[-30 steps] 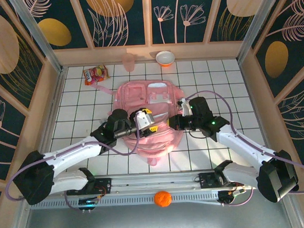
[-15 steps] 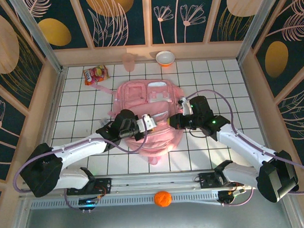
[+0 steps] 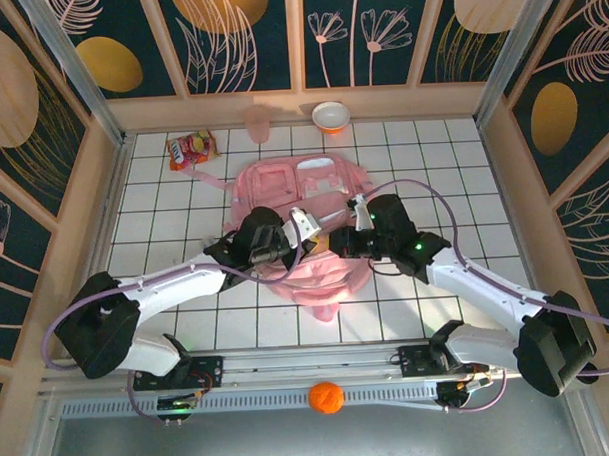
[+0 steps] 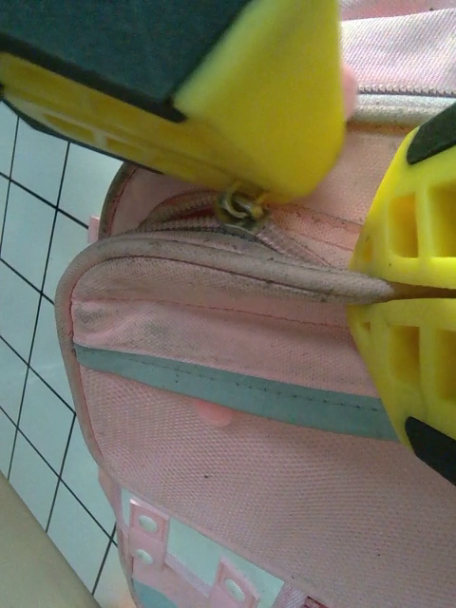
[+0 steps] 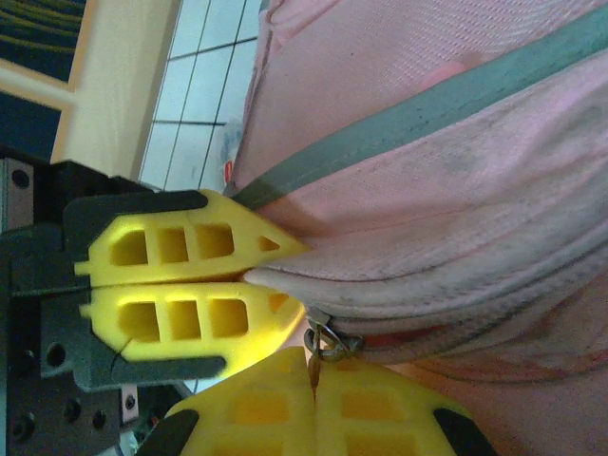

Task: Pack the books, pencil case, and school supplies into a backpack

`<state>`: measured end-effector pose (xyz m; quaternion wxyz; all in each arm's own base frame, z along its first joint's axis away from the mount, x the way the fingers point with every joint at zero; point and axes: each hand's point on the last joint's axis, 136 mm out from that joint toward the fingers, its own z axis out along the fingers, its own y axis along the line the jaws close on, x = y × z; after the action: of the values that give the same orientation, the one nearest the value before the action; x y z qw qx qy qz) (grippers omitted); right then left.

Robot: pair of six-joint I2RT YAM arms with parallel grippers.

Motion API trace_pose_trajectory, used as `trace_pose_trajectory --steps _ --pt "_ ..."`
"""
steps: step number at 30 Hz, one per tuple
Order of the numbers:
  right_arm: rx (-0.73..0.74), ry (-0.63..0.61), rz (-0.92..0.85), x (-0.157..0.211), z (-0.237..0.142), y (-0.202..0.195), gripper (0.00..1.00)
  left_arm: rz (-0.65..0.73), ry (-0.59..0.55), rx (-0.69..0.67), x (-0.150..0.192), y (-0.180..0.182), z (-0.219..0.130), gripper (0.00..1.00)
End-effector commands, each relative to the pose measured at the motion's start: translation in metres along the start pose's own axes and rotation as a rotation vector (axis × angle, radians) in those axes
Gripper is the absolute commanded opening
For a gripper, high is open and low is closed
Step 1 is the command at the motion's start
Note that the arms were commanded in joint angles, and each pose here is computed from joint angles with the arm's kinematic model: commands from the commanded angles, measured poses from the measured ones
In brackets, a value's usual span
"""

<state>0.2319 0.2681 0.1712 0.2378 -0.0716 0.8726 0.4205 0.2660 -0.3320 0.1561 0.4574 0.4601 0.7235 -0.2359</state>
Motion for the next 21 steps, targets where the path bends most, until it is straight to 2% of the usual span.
trace_pose_trajectory --steps 1,3,4,6,10,15,21 --pt "-0.122 0.013 0.0 0.005 0.007 0.03 0.0 0.026 -0.249 -0.027 -0.08 0.007 -0.009 0.0" --pt "-0.087 -0.005 -0.006 0.002 0.006 0.025 0.0 0.052 -0.244 -0.032 -0.074 0.006 -0.011 0.0" --pt "-0.069 -0.016 -0.015 0.0 0.004 0.023 0.03 0.068 -0.241 -0.031 -0.07 0.006 -0.012 0.0" --pt "-0.034 -0.041 -0.055 -0.005 -0.006 0.021 0.16 0.103 -0.236 0.034 -0.057 0.002 -0.017 0.0" --pt "0.025 -0.096 -0.183 -0.01 -0.034 0.021 0.26 0.252 -0.19 0.152 -0.034 -0.013 -0.025 0.0" --pt "-0.01 -0.147 -0.444 -0.009 -0.057 0.033 0.4 0.296 -0.296 0.232 -0.034 -0.013 -0.05 0.0" --pt "0.021 -0.187 -0.785 -0.016 -0.066 0.038 0.44 0.435 -0.291 0.281 -0.024 -0.021 -0.061 0.0"
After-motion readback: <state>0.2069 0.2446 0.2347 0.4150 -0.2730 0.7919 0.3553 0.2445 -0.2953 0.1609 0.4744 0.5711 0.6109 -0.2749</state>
